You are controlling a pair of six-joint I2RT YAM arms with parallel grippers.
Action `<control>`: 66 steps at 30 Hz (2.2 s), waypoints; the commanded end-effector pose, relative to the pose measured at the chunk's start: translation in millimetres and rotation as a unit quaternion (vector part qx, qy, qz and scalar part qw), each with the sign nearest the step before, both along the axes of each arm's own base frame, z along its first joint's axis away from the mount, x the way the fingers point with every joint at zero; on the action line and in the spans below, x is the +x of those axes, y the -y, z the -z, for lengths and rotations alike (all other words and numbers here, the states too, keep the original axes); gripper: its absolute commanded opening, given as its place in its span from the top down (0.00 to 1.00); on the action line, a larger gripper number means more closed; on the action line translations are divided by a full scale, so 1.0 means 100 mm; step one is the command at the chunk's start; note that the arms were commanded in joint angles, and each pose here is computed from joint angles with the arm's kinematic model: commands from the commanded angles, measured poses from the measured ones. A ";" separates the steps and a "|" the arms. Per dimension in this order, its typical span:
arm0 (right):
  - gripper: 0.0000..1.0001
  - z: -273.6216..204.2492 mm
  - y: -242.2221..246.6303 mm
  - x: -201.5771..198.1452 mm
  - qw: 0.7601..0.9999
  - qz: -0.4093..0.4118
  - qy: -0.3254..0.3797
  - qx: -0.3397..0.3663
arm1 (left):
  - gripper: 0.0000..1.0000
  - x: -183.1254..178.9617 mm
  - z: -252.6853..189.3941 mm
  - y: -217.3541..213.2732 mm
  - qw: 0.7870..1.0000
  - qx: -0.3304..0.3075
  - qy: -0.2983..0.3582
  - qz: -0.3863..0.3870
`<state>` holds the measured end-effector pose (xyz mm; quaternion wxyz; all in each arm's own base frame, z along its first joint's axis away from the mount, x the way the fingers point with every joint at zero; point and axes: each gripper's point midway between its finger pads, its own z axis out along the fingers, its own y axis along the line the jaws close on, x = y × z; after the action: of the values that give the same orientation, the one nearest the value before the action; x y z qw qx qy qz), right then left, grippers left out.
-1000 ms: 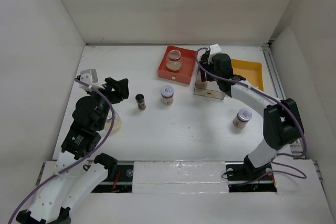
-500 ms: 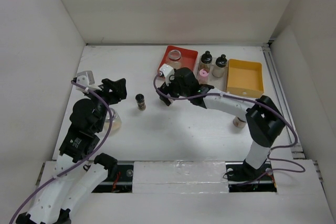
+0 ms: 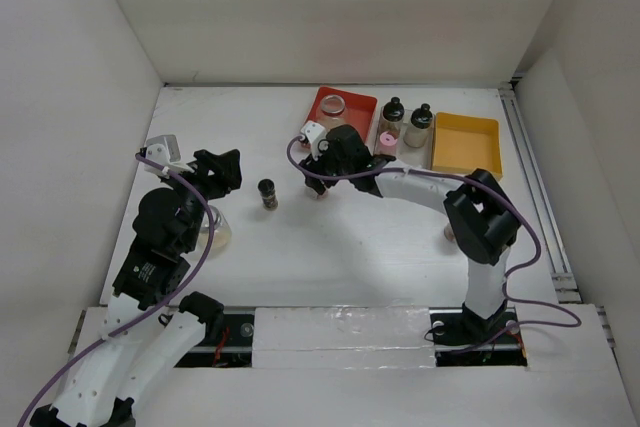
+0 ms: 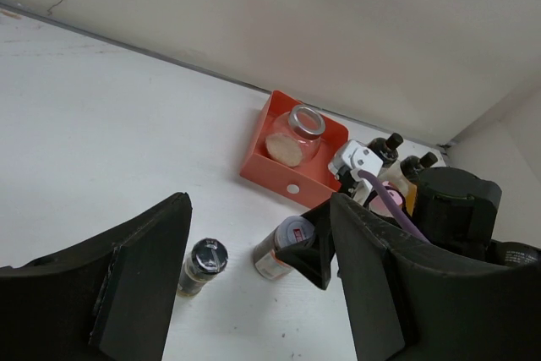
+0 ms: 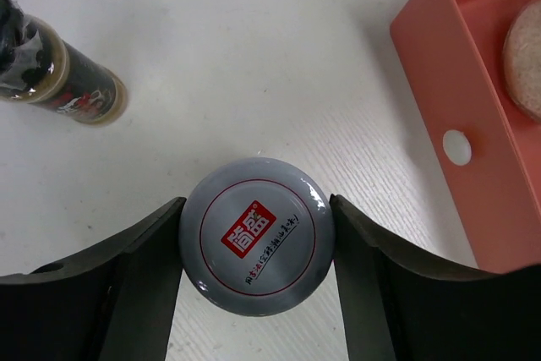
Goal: Organize the condiment bottles
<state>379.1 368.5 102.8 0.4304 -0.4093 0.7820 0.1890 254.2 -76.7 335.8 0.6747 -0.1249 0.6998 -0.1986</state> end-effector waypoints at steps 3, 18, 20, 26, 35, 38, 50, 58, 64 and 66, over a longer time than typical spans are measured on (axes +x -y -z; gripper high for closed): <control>0.44 -0.33 -0.14 0.08 0.999 0.000 0.025 0.037 | 0.38 0.00 -0.14 0.01 1.000 -0.009 0.024 0.003; 0.47 -2.85 1.34 0.41 0.946 0.144 0.232 0.175 | 0.38 -0.01 -0.14 0.04 1.000 -0.009 0.024 0.013; 0.47 -3.08 1.70 0.48 0.933 0.182 0.252 0.180 | 0.38 -0.01 -0.14 0.04 1.000 -0.009 0.024 0.013; 0.47 -3.18 3.02 0.90 0.884 0.351 0.278 0.137 | 0.38 -0.01 -0.14 0.04 1.000 -0.009 0.024 0.013; 0.47 -2.21 4.09 1.49 0.862 0.457 0.195 0.100 | 0.38 0.03 -0.09 0.06 1.000 -0.005 0.016 0.013; 0.48 -1.87 4.05 1.63 0.875 0.444 0.163 0.101 | 0.38 0.03 -0.09 0.06 1.000 -0.005 0.016 0.013; 0.48 -1.08 3.99 2.02 0.889 0.435 0.104 0.097 | 0.38 0.06 -0.07 0.05 1.000 0.001 0.012 0.008; 0.45 -0.78 3.87 2.14 0.893 0.433 0.084 0.085 | 0.38 0.08 -0.04 0.05 1.000 0.003 0.008 0.003; 0.37 -0.69 3.81 2.18 0.890 0.441 0.078 0.080 | 0.38 0.08 -0.04 0.05 1.000 0.003 0.008 0.003; 0.30 -0.83 3.78 2.16 0.889 0.442 0.091 0.083 | 0.38 0.08 -0.04 0.06 1.000 0.003 0.008 0.008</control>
<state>565.6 -15.8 112.2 0.4785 -0.0034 0.8780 0.0070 259.3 -82.3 328.5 0.6644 -0.1174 0.7110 -0.1981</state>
